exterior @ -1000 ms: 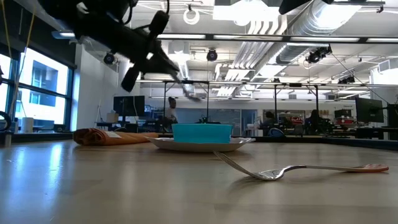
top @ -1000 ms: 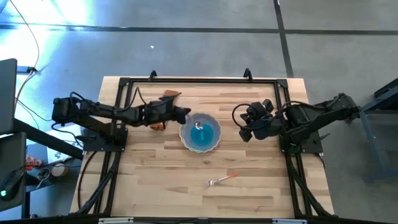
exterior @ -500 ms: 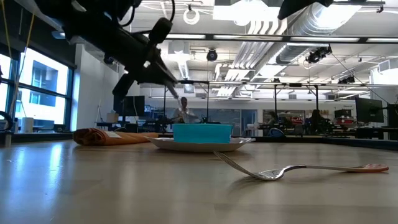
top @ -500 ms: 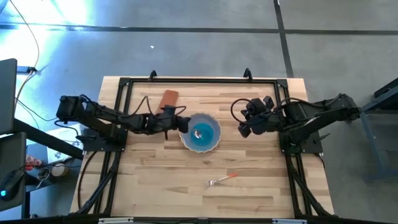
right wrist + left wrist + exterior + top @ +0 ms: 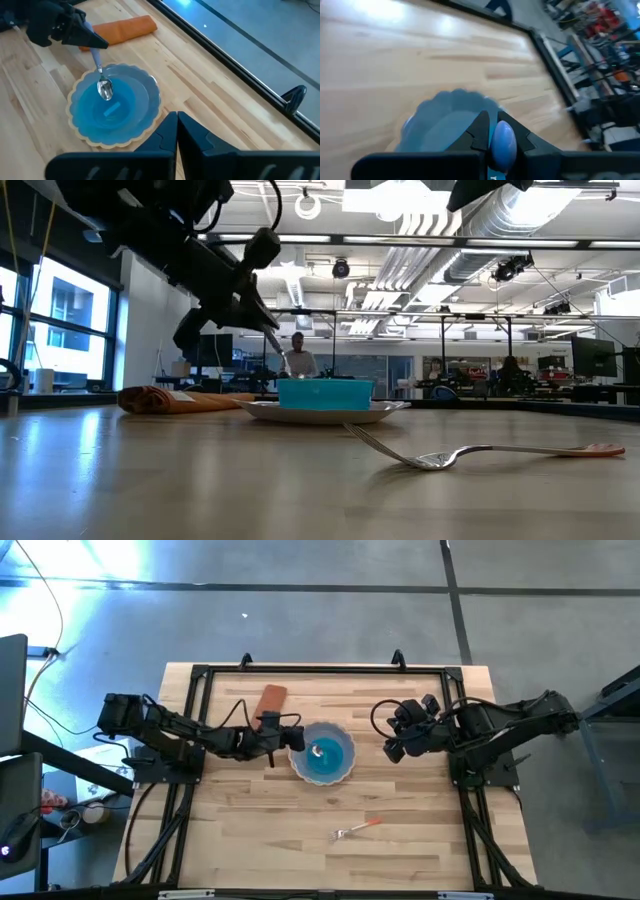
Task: Set table place
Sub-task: Put the purple spoon into the blue bowl
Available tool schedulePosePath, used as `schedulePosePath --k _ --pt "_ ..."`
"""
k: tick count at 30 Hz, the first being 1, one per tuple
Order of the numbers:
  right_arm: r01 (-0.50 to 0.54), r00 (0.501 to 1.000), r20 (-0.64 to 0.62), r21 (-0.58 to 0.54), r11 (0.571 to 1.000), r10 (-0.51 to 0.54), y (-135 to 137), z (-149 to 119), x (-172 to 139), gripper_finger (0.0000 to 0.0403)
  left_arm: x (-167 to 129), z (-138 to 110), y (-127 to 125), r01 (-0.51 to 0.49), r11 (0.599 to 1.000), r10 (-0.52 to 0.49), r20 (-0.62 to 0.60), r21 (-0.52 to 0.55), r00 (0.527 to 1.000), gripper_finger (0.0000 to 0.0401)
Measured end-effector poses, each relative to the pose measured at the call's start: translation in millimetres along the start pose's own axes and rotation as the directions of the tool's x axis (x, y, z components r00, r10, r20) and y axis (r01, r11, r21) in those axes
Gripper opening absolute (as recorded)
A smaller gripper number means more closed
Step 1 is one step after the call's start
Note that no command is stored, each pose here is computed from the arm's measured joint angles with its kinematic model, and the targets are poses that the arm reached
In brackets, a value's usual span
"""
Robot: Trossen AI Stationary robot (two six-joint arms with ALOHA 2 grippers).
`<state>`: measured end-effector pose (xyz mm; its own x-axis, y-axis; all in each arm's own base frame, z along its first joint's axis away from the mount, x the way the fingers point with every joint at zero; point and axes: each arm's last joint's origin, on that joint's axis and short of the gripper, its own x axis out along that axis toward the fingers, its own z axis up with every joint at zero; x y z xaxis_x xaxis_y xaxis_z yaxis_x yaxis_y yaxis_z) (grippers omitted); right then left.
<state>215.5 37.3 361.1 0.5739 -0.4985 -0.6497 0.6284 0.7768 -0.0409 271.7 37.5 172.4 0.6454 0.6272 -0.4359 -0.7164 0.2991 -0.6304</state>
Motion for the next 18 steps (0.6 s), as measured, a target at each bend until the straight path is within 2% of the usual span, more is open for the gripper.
schedulePosePath --k 7,14,18 --pt "0.002 1.000 -0.003 -0.021 1.000 -0.002 -0.3 -0.4 0.0 0.0001 13.3 -12.9 -0.5 0.033 0.997 -0.032 0.016 -0.062 0.999 0.0012" --pt "0.016 1.000 -0.020 -0.037 0.999 -0.016 -2.0 -2.3 -0.1 0.0001 19.7 -19.7 4.5 0.005 0.998 -0.005 0.001 -0.060 1.000 0.0012" --pt "0.017 1.000 -0.022 -0.043 0.999 -0.018 -2.2 -2.5 -0.1 0.0001 20.4 -16.9 -2.5 0.016 0.999 -0.015 0.006 -0.047 1.000 0.0012"
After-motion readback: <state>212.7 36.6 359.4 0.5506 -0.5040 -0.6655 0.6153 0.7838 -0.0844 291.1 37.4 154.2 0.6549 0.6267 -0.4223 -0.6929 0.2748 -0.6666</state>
